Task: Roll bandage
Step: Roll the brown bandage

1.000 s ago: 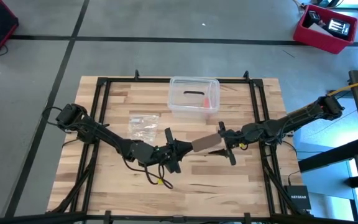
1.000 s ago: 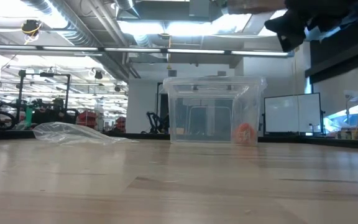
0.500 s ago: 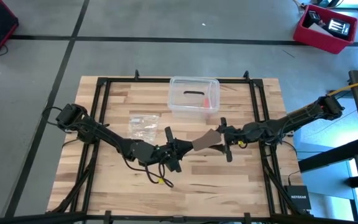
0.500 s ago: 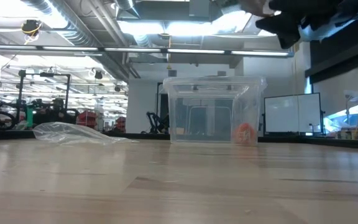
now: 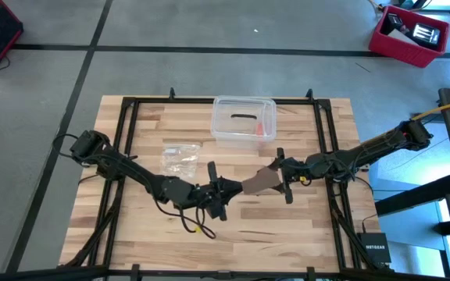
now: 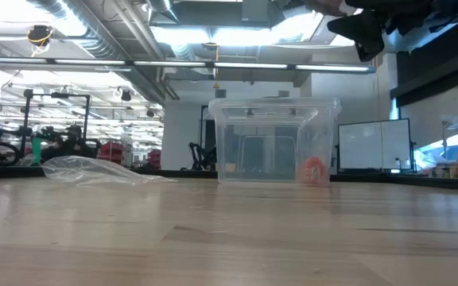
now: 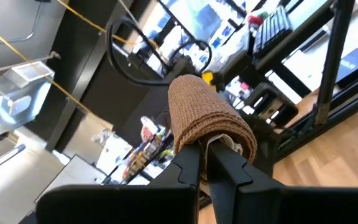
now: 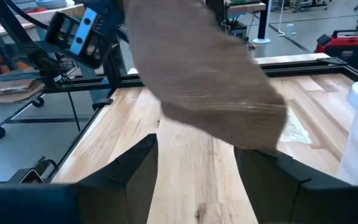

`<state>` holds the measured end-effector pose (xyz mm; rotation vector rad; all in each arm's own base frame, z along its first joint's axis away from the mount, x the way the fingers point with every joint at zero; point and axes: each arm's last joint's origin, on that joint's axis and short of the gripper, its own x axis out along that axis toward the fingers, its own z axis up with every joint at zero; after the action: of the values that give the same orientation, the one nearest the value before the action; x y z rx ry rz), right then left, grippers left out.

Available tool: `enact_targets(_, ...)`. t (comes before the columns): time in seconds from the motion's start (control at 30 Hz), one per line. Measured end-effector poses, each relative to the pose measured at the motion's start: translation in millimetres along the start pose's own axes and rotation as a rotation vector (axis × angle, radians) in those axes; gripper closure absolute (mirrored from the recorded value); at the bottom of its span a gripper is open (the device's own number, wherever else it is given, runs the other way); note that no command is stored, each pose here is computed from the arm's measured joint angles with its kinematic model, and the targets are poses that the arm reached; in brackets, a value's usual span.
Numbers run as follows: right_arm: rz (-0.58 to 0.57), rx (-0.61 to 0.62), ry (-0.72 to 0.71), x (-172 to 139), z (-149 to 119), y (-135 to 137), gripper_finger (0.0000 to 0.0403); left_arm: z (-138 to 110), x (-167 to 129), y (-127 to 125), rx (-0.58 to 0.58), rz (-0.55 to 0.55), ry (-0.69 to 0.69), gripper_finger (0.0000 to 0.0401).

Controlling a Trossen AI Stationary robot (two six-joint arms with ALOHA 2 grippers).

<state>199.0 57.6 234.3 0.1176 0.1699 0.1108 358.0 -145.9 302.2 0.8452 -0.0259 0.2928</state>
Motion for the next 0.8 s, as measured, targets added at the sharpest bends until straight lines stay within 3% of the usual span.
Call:
enact_targets(0.6,0.022,-0.003,-0.009,0.0,1.1,0.8,0.0191,0.7,0.9,-0.4,-0.029,-0.042,-0.057,0.0396)
enact_targets(0.8,0.077,-0.042,-0.031,-0.2,3.6,2.7,0.0245,-2.8,4.0,2.2,-0.027,-0.03,-0.044,0.0396)
